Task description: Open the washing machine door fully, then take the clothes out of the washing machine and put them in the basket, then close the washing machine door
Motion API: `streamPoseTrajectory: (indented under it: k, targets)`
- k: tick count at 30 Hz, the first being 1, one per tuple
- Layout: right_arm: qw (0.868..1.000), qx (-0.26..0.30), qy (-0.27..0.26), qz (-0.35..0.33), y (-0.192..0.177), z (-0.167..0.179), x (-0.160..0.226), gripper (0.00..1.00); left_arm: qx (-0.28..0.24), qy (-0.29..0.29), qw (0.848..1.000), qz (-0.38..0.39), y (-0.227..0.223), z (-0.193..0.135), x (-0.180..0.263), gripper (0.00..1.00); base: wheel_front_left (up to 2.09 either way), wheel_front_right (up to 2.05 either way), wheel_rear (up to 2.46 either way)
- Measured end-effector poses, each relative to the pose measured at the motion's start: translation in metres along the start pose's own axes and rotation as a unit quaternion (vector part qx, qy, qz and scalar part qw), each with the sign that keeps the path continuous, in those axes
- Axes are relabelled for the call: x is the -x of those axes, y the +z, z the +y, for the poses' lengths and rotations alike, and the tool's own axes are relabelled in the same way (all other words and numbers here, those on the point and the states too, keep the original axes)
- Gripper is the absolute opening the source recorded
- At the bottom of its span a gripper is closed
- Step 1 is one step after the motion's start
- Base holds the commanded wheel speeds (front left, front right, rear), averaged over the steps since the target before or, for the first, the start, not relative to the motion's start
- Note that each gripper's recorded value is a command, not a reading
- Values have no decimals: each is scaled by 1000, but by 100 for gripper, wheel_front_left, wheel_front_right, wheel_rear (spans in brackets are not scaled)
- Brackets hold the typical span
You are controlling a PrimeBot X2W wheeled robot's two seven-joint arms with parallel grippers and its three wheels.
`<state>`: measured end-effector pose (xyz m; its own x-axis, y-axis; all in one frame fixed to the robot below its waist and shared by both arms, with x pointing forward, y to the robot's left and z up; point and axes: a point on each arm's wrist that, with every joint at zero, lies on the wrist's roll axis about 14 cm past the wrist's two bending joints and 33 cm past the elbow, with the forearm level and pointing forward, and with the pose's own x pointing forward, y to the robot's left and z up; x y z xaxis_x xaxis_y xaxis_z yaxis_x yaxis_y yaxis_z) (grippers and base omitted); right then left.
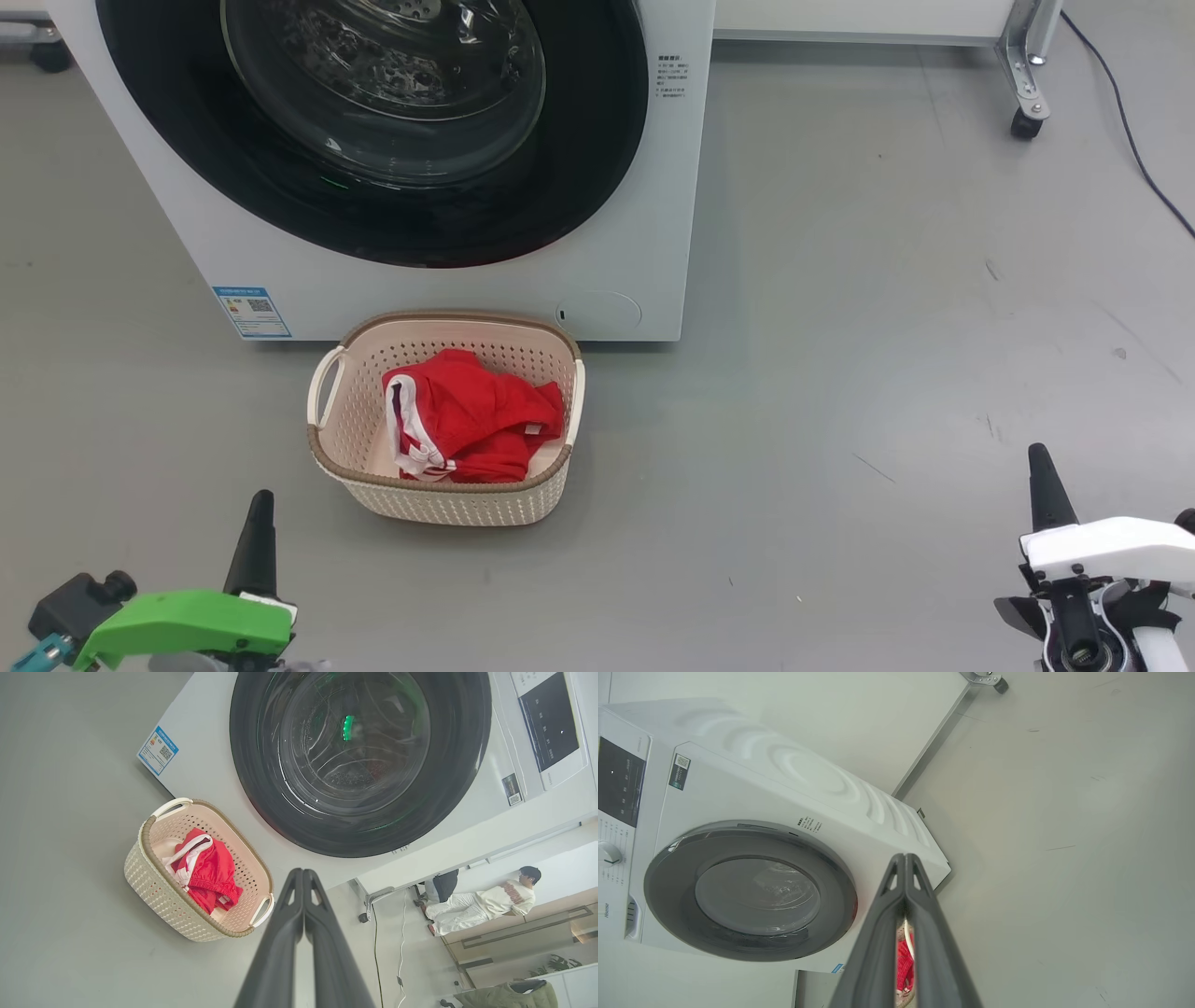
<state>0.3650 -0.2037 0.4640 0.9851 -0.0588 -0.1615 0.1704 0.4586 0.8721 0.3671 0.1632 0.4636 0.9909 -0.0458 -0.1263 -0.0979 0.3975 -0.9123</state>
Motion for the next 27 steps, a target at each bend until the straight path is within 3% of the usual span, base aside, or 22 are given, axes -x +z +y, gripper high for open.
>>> streamPoseTrajectory:
  k: [27]
  targets:
    - [985, -173, 21, 6, 5, 7, -5, 0, 149, -2, 989, -8, 17, 1, -2, 0, 0, 0, 0]
